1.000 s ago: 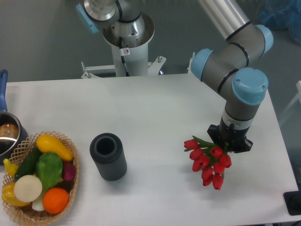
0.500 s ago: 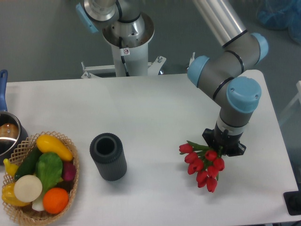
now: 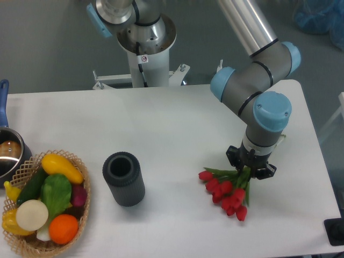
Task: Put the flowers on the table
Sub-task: 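Open the gripper to release the tulip stems, then raise the open gripper up away from the tulips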
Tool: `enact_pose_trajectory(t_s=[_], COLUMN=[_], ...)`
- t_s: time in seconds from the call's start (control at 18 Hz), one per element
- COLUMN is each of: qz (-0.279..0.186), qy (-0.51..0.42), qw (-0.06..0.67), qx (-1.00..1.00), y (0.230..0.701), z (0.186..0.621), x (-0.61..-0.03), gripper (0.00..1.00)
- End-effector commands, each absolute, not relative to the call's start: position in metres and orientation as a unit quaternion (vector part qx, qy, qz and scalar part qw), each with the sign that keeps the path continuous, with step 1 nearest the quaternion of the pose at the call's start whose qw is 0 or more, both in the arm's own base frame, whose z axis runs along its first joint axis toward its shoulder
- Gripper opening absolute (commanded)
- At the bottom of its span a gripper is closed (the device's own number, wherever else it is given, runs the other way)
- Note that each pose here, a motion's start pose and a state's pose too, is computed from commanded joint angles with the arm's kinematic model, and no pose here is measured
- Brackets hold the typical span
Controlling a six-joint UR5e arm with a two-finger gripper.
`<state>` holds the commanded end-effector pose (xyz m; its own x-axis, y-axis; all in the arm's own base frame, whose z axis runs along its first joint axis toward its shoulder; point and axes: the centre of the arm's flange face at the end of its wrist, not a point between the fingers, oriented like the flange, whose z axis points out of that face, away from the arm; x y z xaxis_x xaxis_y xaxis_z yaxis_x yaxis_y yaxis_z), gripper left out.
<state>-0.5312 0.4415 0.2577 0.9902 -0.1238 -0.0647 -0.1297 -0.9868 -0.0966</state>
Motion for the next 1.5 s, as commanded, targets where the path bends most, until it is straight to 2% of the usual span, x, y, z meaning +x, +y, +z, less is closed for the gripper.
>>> enact_pose_trajectory(t_s=[0.06, 0.11, 0.33, 0.61, 0.83, 1.17, 1.5], qz=[0.03, 0.031, 0.047, 0.075, 0.078, 0.045, 0.041], qy=[0.064, 0.065, 0.067, 0.062, 0.061, 0.07, 0.095], qw=[0.051, 0.049, 0.057, 0.07, 0.072, 0.054, 0.042], qx=[-0.996, -0.996, -0.995, -0.993, -0.992, -0.995, -0.994], y=[0.442, 0.442, 0.442, 0.431, 0.428, 0.433, 0.406], z=[0.258, 0.258, 0.27, 0.308, 0.329, 0.375, 0.386], x=[-0.531, -0.531, -0.533, -0.537, -0.536, -0.559, -0.584], gripper=[0.96, 1.0, 1.0, 1.0, 1.0, 1.0, 1.0])
